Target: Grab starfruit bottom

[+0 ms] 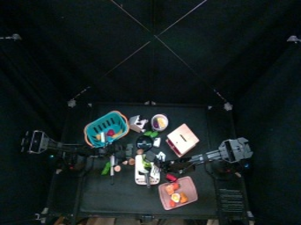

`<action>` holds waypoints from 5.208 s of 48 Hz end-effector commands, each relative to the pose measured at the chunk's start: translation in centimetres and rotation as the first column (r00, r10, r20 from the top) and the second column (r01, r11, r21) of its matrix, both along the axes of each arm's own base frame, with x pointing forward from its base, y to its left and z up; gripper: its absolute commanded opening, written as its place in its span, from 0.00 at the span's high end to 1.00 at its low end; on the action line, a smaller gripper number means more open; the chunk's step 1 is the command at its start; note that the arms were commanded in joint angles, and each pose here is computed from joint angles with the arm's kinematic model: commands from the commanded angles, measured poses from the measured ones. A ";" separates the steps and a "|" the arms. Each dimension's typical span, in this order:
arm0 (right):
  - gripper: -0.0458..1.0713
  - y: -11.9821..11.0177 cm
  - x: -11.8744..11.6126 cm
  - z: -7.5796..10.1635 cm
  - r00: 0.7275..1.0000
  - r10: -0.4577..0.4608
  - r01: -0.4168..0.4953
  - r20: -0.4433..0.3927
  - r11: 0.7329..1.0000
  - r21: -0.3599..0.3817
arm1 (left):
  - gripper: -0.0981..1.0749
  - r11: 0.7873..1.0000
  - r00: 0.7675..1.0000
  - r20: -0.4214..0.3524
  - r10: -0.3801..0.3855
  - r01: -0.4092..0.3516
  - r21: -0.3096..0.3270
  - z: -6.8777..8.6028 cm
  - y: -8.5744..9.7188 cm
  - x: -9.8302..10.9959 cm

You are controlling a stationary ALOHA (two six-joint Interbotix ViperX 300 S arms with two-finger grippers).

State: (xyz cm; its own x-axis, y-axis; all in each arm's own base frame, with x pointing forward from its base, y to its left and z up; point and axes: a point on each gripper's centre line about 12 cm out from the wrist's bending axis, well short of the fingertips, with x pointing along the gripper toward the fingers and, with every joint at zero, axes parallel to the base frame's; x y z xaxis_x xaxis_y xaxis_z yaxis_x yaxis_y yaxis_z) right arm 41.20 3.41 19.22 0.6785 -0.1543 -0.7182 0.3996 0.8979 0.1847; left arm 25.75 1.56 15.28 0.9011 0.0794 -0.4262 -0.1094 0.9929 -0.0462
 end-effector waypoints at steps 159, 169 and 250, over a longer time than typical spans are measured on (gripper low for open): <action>0.43 -3.8 -8.3 0.3 0.996 -0.017 0.012 0.083 0.998 0.059 | 0.24 0.912 0.898 -0.350 -0.266 0.352 0.210 -2.8 -3.1 13.1; 0.43 -3.7 -8.3 0.3 0.996 -0.014 0.009 0.083 0.998 0.059 | 0.24 0.910 0.902 -0.336 -0.273 0.355 0.214 -2.1 -3.4 12.9; 0.43 -3.6 -8.0 -0.9 0.999 -0.011 0.009 0.048 0.998 0.055 | 0.25 0.915 0.905 -0.338 -0.260 0.342 0.213 -1.4 -3.1 12.9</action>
State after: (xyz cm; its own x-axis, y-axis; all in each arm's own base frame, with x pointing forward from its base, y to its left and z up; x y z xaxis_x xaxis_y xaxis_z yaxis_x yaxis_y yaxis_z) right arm 32.99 -0.27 17.42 0.6888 -0.1260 -0.7139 0.4096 0.8801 0.2399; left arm 38.24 -1.59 12.23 0.7032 -0.0295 -0.7104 0.2398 0.9505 0.1978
